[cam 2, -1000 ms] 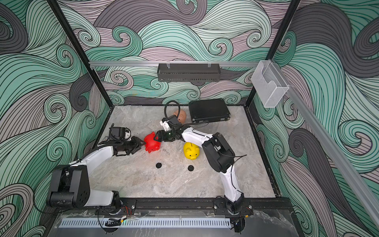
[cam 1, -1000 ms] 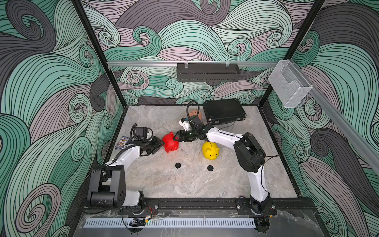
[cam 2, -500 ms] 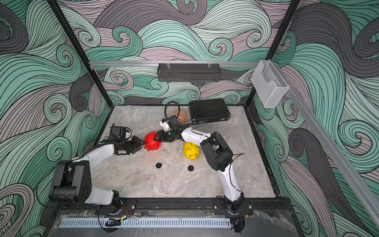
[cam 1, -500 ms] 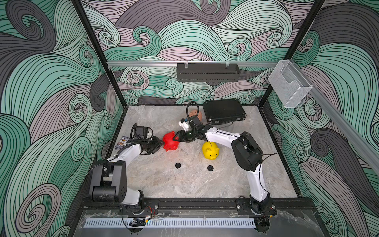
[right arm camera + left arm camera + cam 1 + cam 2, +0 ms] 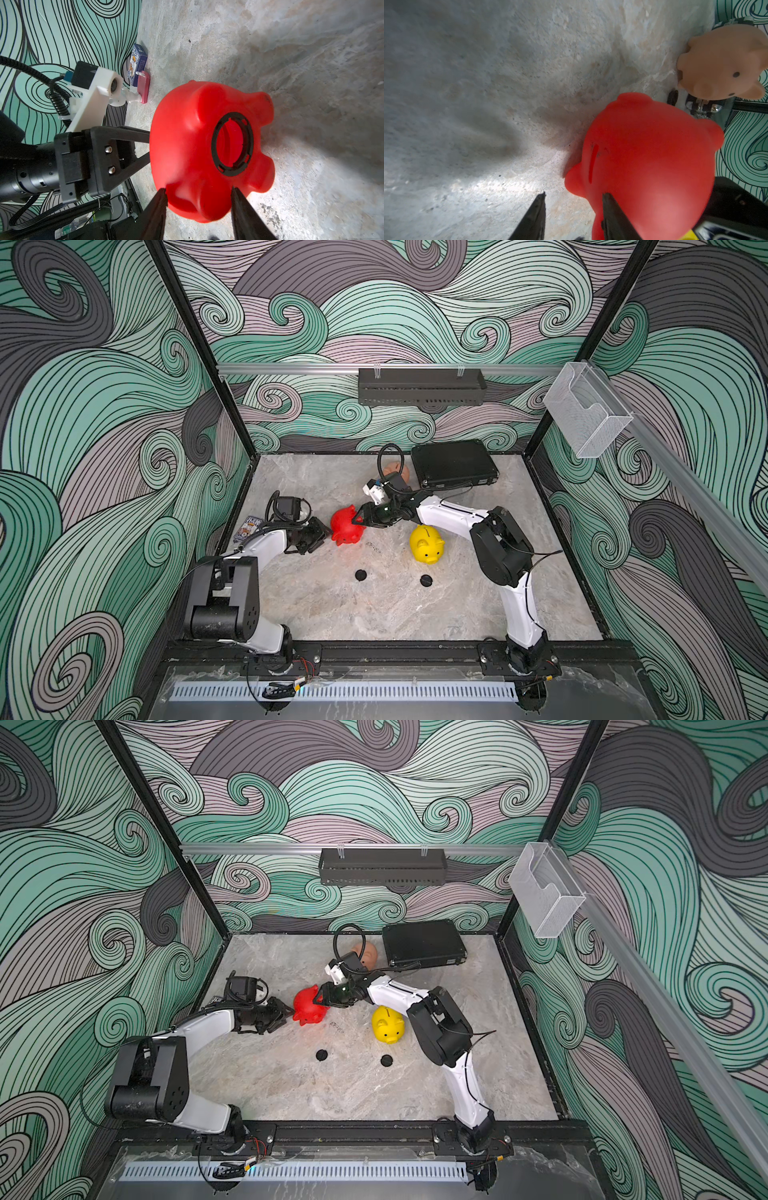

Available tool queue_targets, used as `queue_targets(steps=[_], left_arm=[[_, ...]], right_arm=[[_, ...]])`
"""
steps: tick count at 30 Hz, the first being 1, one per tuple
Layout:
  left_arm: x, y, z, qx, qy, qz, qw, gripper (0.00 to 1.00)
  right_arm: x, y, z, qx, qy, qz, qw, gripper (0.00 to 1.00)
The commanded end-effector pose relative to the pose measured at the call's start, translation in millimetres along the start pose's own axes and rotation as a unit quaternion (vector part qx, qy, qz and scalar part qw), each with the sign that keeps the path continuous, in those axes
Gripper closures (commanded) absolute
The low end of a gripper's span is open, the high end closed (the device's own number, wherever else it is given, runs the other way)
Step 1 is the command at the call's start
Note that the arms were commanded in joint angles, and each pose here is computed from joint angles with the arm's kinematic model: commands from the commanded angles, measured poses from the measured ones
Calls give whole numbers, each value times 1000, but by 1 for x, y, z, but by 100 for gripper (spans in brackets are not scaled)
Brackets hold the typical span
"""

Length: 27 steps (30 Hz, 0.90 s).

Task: Close piggy banks
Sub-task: Turn over the piggy bank at the center of the board.

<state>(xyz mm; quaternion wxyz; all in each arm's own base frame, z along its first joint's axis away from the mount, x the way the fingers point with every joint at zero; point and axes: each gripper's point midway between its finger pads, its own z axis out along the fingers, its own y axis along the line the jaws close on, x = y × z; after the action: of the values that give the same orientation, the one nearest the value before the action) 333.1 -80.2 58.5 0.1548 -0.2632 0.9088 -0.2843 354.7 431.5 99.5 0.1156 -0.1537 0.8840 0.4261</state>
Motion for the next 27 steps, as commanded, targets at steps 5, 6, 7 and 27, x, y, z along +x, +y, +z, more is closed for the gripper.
queue_targets(steps=[5, 6, 7, 27], left_arm=[[-1, -15, 0, 16, 7, 15, 1000, 56], [-1, -16, 0, 15, 8, 15, 1000, 56], [-2, -16, 0, 15, 7, 16, 1000, 56], [-5, -15, 4, 3, 8, 21, 1000, 56]], right_arm=[[-6, 43, -15, -28, -2, -33, 999, 49], [-5, 43, -16, -27, 0, -34, 999, 48], [-5, 46, -17, -28, -1, -36, 999, 47], [-2, 61, -10, -29, 16, -39, 999, 47]])
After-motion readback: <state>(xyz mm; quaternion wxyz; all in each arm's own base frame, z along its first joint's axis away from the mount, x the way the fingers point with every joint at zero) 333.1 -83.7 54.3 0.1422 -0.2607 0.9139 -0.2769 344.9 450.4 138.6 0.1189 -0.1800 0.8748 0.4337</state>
